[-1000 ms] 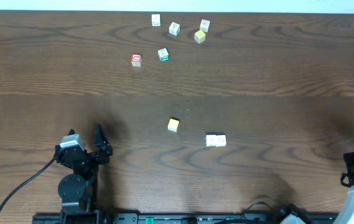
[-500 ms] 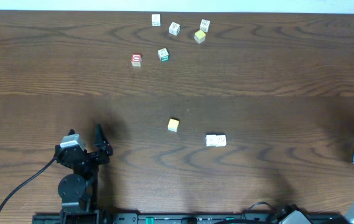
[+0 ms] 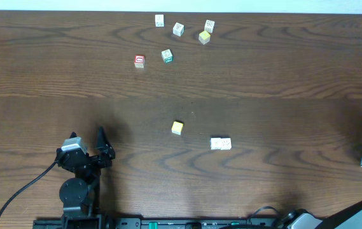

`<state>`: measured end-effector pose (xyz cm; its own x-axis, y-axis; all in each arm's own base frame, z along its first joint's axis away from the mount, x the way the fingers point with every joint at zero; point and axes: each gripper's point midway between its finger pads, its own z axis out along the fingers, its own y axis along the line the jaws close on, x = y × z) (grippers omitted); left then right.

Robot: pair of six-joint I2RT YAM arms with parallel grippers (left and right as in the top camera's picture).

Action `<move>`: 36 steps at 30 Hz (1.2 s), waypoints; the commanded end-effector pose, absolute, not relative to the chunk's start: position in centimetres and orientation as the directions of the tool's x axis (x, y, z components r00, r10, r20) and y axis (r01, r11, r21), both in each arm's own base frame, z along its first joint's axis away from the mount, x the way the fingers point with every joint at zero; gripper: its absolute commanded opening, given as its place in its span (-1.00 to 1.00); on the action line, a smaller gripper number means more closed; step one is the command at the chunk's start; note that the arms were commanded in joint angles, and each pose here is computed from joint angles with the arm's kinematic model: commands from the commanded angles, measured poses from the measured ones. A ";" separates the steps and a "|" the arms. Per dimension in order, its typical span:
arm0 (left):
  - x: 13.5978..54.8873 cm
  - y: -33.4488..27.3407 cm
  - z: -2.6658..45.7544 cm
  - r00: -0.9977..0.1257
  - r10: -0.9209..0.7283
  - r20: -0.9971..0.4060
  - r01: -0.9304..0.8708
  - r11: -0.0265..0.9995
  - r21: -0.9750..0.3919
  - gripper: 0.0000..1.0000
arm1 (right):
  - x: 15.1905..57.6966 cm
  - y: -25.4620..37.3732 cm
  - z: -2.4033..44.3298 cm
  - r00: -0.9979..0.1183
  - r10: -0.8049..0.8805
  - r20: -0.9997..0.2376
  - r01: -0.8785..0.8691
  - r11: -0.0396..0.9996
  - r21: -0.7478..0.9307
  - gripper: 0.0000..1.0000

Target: Lift 5 blocks

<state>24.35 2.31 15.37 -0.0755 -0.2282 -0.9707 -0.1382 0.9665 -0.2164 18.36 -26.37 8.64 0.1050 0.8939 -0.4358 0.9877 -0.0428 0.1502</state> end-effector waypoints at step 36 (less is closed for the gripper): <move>24.2 2.6 13.6 -0.122 -0.236 -0.964 -0.166 0.963 -0.215 0.53 | 20.4 -29.4 4.0 0.145 0.898 -0.414 0.980 -0.071 0.188 0.24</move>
